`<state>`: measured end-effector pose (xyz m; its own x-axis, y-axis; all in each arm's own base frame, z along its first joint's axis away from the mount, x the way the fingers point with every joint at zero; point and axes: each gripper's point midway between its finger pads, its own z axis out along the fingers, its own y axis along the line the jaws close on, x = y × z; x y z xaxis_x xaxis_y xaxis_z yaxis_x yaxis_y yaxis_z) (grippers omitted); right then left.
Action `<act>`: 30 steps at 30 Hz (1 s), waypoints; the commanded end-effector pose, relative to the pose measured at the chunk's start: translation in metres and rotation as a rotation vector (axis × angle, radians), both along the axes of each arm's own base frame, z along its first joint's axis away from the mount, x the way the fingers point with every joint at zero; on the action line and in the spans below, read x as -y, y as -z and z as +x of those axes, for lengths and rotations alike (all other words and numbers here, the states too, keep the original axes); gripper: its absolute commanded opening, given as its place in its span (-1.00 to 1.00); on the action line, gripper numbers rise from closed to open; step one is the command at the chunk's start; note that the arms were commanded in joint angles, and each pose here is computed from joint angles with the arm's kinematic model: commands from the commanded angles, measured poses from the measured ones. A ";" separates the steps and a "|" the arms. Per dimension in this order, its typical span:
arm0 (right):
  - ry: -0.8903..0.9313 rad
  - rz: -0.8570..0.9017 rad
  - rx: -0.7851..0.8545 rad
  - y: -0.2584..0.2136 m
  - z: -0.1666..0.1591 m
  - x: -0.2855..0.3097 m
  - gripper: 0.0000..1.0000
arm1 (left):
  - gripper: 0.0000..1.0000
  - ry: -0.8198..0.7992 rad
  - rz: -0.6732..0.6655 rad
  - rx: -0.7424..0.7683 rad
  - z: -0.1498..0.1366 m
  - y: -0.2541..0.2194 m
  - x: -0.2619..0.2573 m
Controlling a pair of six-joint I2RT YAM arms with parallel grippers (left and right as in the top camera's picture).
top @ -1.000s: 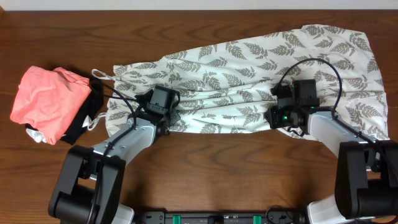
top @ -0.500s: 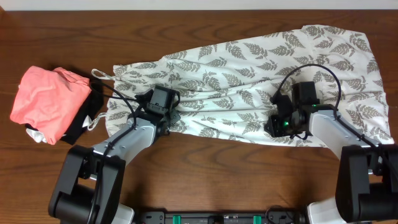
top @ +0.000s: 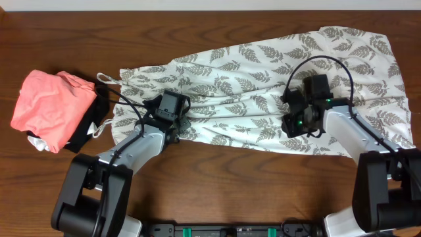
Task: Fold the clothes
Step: 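Drag the bag's middle leftward toward the left gripper with the right gripper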
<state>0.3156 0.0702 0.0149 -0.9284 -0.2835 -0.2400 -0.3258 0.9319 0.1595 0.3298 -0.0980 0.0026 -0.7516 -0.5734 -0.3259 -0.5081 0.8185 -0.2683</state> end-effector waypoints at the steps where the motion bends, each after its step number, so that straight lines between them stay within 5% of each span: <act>1: -0.033 -0.028 0.000 0.000 -0.001 -0.002 -0.55 | -0.77 0.009 0.041 -0.075 -0.015 0.020 -0.008; 5: -0.080 -0.015 -0.050 0.001 -0.015 -0.010 -0.57 | -0.77 0.009 0.041 -0.075 -0.015 0.020 -0.008; 13: -0.471 -0.147 0.022 0.004 -0.022 -0.026 -0.49 | -0.76 0.009 0.041 -0.075 -0.015 0.020 -0.008; 16: -0.497 -0.225 0.052 0.004 -0.016 -0.025 -0.46 | -0.76 0.009 0.041 -0.075 -0.015 0.020 -0.008; 22: -0.498 -0.288 0.121 0.001 0.000 -0.025 -0.07 | -0.76 0.009 0.041 -0.075 -0.015 0.020 -0.008; 30: -0.569 -0.324 0.158 -0.001 0.008 -0.023 -0.14 | -0.77 0.008 0.041 -0.075 -0.015 0.020 -0.008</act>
<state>0.3188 0.0945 0.0138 -0.6150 -0.7627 -0.2001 -0.7506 0.6440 -0.1478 0.3297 -0.0979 0.0026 -0.7517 -0.5734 -0.3257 -0.5082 0.8185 -0.2680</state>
